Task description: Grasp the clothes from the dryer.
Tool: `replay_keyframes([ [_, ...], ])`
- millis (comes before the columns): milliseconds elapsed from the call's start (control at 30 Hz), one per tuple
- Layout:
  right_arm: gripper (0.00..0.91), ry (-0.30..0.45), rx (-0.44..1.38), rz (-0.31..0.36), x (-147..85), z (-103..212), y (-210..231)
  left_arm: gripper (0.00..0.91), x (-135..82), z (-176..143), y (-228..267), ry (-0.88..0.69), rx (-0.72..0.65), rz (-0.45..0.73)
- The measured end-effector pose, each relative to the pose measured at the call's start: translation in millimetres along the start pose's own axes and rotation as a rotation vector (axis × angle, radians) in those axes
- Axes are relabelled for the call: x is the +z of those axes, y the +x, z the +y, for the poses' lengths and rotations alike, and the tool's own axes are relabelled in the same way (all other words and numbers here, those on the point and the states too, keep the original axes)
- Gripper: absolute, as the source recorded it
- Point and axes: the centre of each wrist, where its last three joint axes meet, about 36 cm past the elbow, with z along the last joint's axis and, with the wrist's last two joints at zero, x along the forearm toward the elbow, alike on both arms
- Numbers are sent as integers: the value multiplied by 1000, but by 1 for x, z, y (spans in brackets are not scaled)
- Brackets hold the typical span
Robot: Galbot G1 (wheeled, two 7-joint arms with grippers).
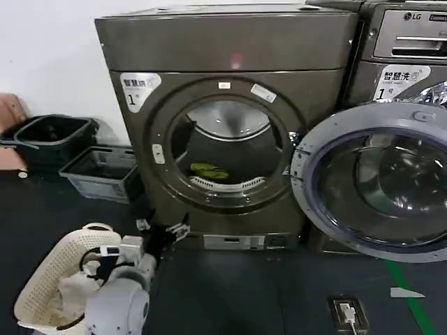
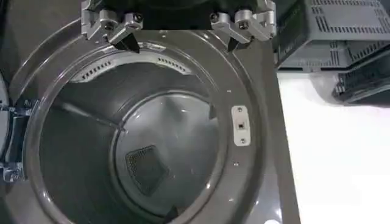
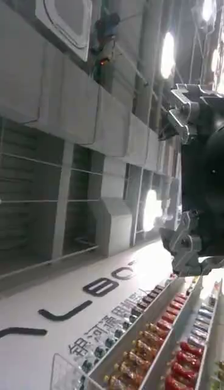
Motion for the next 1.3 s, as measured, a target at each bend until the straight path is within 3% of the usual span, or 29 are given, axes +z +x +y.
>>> replay_keyframes([
  [1300,907,-2,7,15,9,-2,2,907,2,-1,-3,1,1,9],
])
